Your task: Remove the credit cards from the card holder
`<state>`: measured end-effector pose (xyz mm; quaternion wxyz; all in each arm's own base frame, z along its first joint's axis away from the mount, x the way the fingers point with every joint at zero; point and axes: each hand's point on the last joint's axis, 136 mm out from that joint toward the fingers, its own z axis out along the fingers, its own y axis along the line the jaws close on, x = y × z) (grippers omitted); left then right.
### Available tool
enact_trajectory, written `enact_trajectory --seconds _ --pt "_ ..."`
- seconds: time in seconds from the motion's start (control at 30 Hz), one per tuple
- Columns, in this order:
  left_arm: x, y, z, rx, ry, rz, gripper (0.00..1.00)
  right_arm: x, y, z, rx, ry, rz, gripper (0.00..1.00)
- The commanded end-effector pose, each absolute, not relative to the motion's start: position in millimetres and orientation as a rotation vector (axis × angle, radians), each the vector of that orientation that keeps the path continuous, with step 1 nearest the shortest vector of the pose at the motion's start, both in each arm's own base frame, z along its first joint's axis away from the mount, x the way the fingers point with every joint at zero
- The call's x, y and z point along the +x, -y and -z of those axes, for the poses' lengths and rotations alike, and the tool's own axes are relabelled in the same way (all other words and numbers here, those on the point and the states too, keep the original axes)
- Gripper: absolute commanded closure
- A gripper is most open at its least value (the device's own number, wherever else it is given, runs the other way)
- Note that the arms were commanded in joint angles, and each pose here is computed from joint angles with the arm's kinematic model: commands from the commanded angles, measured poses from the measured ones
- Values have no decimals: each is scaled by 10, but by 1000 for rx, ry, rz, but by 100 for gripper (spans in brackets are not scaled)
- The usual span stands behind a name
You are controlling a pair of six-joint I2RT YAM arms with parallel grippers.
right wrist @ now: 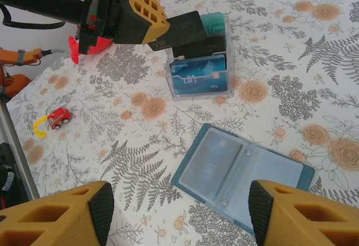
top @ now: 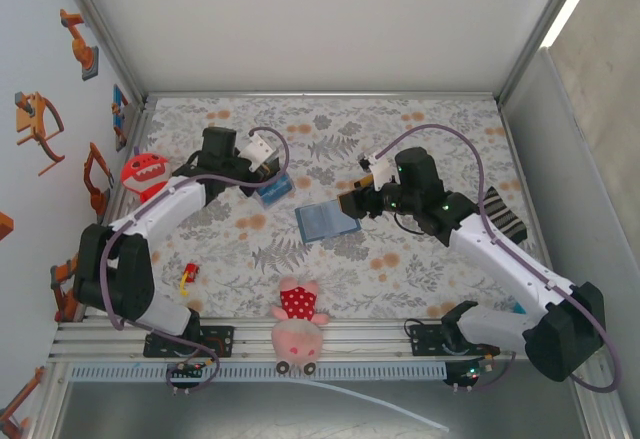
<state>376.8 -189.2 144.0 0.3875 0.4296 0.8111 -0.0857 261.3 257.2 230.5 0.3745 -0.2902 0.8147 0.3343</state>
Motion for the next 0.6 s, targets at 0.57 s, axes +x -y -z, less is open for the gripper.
enact_trajectory --seconds 0.57 --pt "4130 1877 -1150 1119 -2085 263 100 2692 -2632 -2350 -716 -2105 -865 35"
